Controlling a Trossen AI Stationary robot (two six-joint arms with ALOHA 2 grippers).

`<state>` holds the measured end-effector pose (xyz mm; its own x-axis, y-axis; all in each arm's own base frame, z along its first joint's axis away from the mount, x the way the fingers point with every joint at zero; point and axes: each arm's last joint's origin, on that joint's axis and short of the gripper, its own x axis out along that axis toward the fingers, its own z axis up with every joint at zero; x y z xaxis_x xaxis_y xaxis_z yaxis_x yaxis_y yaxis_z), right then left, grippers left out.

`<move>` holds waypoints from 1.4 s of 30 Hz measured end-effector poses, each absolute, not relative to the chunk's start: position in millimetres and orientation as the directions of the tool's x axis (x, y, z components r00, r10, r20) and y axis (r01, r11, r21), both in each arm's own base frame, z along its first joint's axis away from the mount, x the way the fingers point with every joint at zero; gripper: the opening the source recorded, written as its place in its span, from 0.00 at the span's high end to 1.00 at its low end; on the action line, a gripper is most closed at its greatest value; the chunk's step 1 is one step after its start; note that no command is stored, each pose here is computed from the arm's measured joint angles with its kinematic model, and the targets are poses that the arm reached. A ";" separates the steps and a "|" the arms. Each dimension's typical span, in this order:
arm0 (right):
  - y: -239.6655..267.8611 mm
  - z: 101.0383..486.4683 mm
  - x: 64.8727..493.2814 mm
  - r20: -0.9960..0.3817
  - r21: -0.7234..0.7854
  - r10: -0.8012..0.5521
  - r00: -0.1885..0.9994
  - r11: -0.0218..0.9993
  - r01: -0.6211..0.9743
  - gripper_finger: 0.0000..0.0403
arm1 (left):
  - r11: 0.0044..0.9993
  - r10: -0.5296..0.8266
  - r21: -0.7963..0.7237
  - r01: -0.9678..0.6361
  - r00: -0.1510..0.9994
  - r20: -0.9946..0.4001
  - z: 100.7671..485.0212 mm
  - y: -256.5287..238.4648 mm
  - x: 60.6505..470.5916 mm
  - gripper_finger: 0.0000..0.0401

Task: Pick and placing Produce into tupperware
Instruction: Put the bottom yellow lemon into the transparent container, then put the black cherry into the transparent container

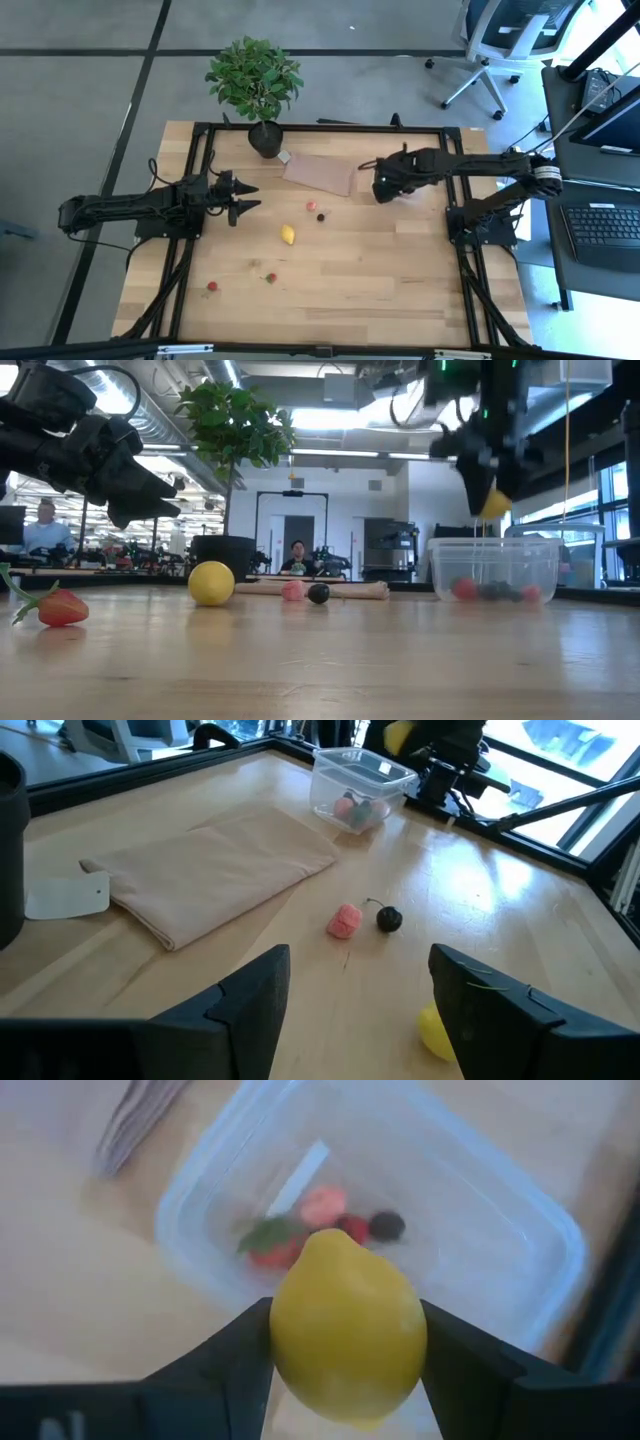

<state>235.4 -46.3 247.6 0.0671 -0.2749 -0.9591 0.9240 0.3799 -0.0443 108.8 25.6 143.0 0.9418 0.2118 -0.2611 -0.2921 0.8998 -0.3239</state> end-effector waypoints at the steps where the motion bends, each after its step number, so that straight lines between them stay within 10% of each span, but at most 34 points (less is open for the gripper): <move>1: -51.0 239.0 234.7 -0.958 -0.031 -0.275 0.078 0.371 0.928 0.48 | 0.900 0.212 -0.324 -0.292 0.942 -0.261 143.1 25.7 108.8 0.42; 10: -71.7 189.0 220.2 -0.957 -0.040 -0.280 0.070 0.369 0.928 0.46 | 0.899 0.214 -0.324 -0.295 0.941 -0.261 143.1 25.7 108.8 0.42; 23: -77.4 220.3 231.8 -0.949 -0.066 -0.294 0.114 0.540 0.839 0.33 | 0.899 0.215 -0.324 -0.294 0.942 -0.259 143.2 25.7 108.9 0.42; 42: -42.4 298.6 319.4 -0.584 0.025 -0.268 0.766 0.938 0.347 0.32 | 0.888 0.288 -0.305 -0.343 0.934 -0.212 147.7 28.0 109.4 0.42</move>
